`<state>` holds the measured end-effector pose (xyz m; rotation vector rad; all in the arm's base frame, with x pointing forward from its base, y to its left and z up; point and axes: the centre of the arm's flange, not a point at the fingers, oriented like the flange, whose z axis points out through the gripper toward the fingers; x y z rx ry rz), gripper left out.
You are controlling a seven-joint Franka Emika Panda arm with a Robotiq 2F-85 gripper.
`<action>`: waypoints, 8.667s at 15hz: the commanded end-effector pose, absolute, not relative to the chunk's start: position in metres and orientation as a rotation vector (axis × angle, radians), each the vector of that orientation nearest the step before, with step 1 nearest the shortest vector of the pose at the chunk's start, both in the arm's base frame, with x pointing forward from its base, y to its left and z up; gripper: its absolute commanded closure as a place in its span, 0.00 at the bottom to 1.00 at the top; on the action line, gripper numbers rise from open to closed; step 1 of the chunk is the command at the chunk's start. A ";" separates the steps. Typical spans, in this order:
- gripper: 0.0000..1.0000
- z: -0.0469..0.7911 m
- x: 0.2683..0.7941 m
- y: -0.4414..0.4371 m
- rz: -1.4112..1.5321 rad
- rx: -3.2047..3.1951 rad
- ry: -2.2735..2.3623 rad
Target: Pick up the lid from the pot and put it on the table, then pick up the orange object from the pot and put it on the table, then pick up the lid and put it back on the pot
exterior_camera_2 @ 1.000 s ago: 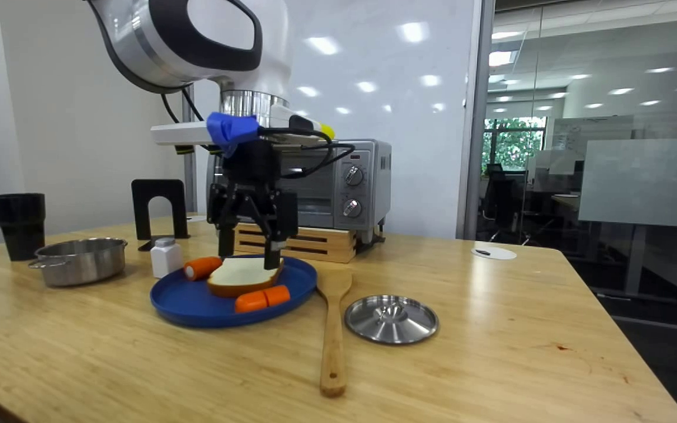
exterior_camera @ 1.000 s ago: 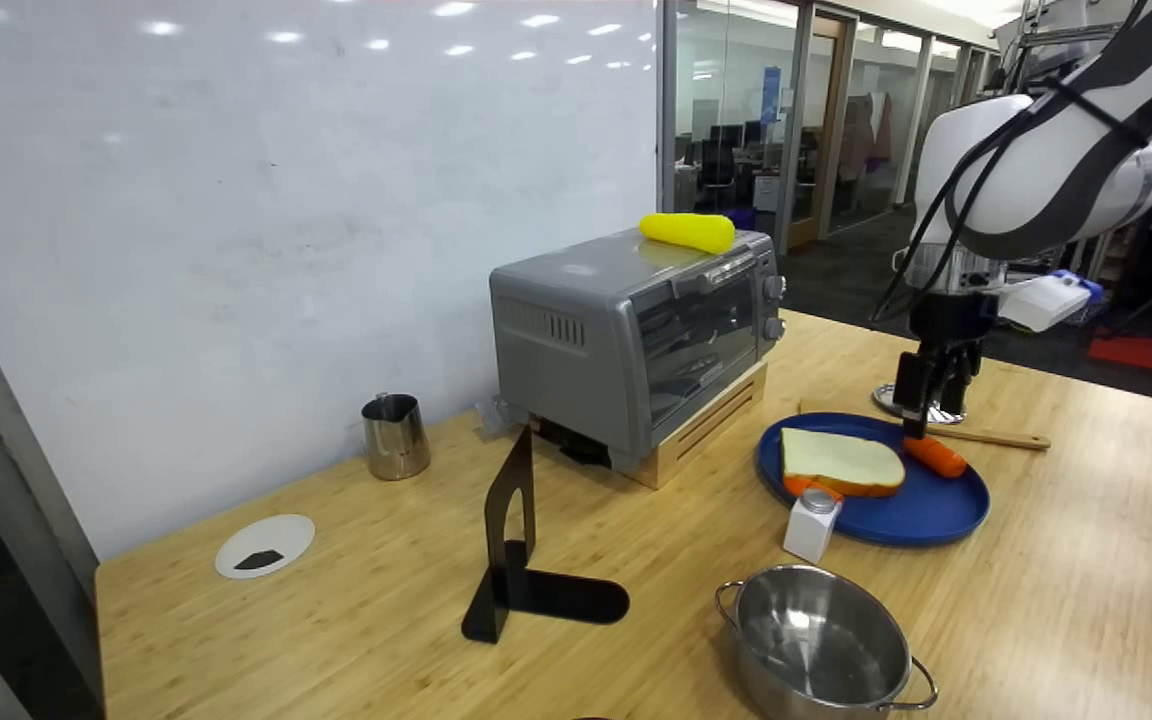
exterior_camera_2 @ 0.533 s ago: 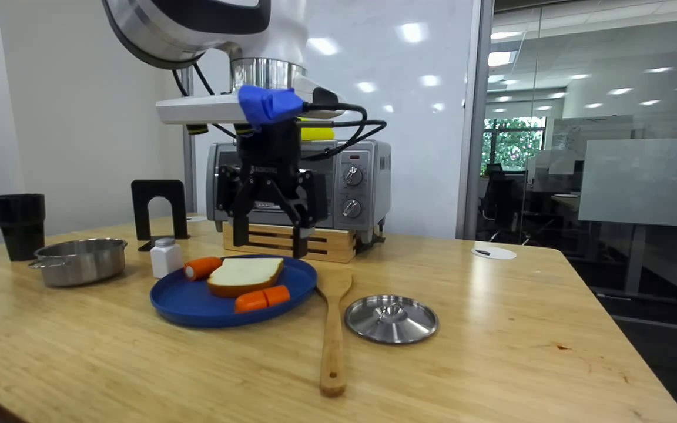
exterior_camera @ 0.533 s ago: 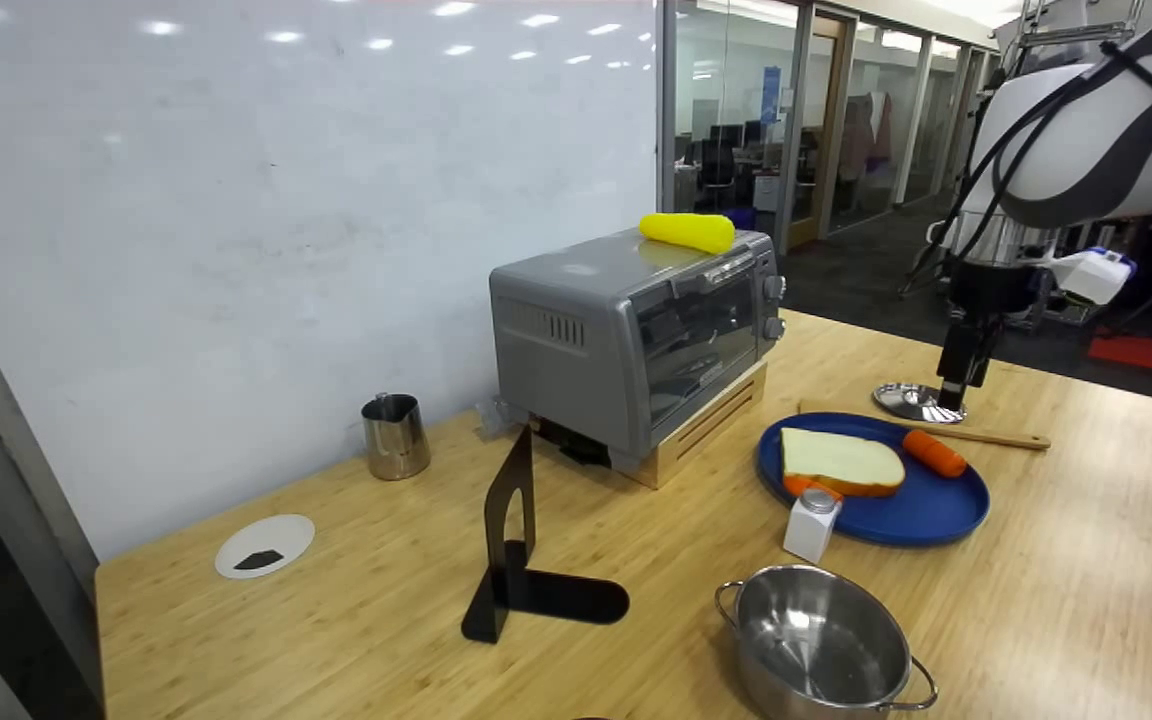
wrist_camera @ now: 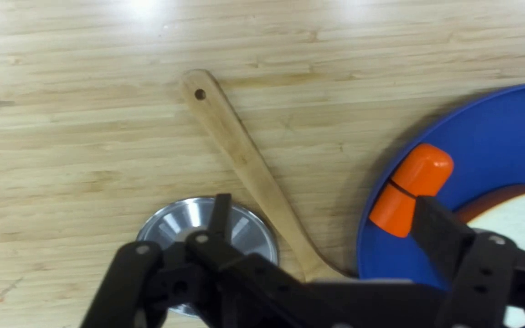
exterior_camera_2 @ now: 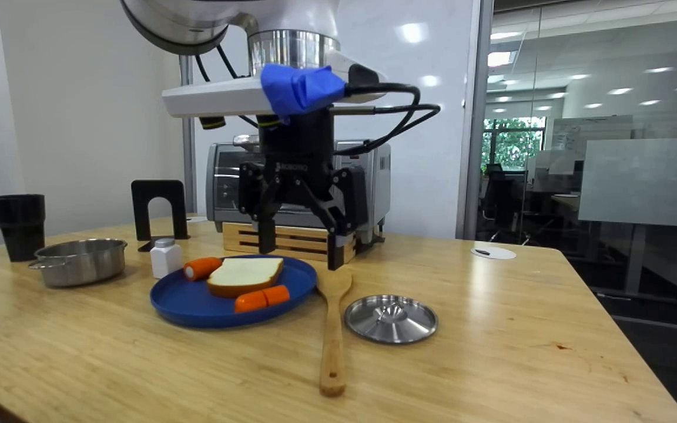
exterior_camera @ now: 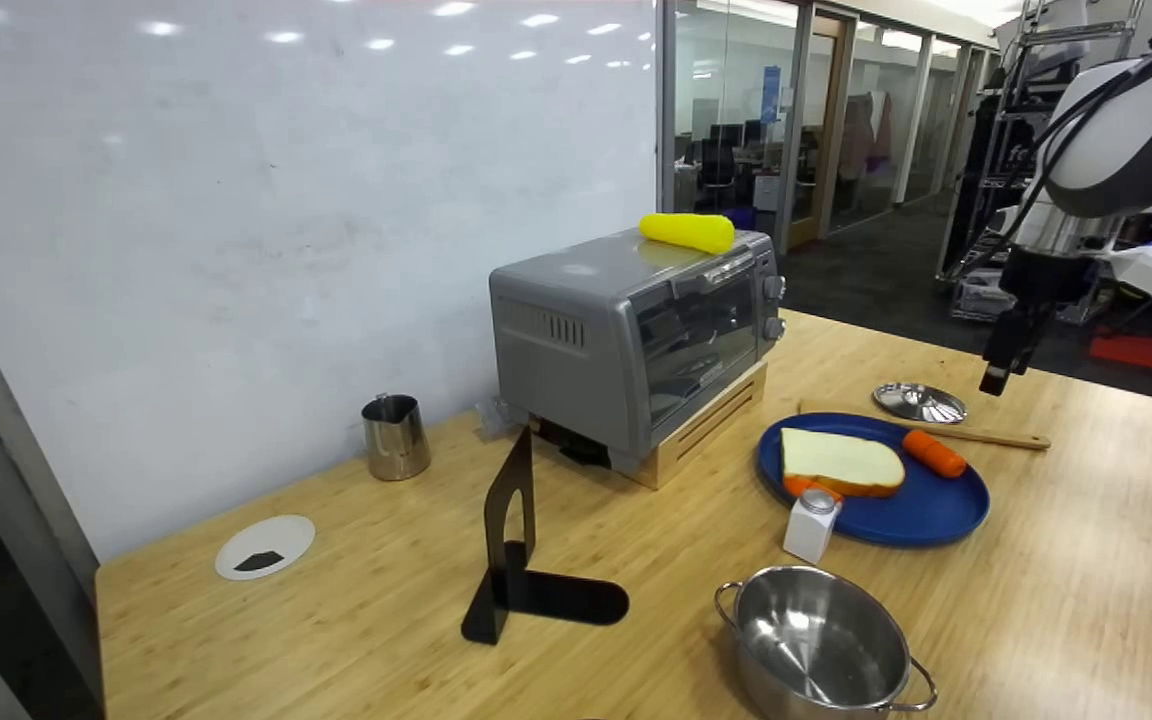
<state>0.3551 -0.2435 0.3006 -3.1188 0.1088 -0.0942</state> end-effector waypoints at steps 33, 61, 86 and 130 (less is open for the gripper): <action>0.00 0.292 0.365 -0.314 -0.085 -3.063 0.315; 0.00 0.230 0.463 -0.325 0.104 -3.117 0.332; 0.99 0.286 0.443 -0.296 0.040 -3.221 0.196; 0.97 0.365 0.471 -0.042 0.194 -2.920 -1.293</action>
